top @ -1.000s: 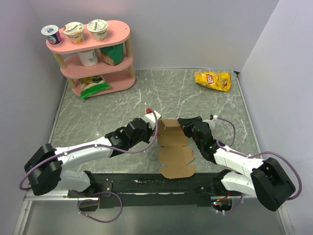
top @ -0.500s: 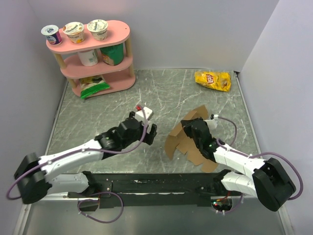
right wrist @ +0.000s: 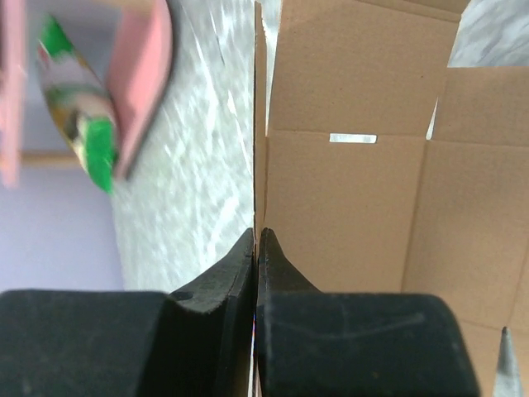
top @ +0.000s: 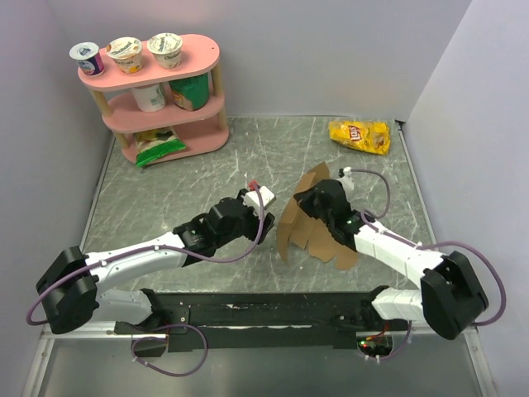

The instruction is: Fold the paper box

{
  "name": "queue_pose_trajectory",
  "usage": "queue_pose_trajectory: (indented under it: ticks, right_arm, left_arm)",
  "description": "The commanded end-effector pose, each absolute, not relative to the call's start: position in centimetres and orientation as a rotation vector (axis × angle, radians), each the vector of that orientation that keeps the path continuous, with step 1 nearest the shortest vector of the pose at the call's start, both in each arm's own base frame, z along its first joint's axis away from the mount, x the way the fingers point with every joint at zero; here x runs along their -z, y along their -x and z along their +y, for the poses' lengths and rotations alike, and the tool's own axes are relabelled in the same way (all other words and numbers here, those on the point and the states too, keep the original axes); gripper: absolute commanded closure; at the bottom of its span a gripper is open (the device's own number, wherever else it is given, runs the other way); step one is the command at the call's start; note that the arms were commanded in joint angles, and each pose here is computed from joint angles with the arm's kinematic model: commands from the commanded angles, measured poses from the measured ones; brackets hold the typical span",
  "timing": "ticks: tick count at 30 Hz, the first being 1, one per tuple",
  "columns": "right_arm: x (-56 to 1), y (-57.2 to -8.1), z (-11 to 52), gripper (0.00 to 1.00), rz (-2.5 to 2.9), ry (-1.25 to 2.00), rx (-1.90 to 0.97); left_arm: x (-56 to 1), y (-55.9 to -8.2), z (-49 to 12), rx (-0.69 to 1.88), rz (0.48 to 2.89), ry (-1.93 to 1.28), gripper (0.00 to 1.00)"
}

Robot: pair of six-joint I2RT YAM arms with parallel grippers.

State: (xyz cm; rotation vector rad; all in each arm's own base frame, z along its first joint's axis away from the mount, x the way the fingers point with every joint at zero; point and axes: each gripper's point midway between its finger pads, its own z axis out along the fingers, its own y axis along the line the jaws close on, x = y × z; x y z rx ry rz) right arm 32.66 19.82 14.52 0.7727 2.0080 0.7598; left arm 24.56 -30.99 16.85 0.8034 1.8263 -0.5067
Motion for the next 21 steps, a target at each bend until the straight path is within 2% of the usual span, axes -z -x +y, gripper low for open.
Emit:
queue_pose_trajectory:
  ticks: [1, 10, 21]
  right_arm:
    - [-14.4, -32.6, 22.0, 0.95, 2.117, -0.62, -0.828]
    - [-13.9, -32.3, 23.9, 0.95, 2.181, -0.552, -0.926]
    - [-14.0, -32.0, 23.5, 0.95, 2.186, -0.585, -0.917]
  left_arm:
    - [-21.2, -24.4, -33.2, 0.607, 1.664, -0.831, 0.3]
    - [-19.3, -24.9, -34.6, 0.567, 1.647, -0.947, 0.32]
    - [-17.0, -24.1, -37.0, 0.606, 1.64, -1.056, 0.23]
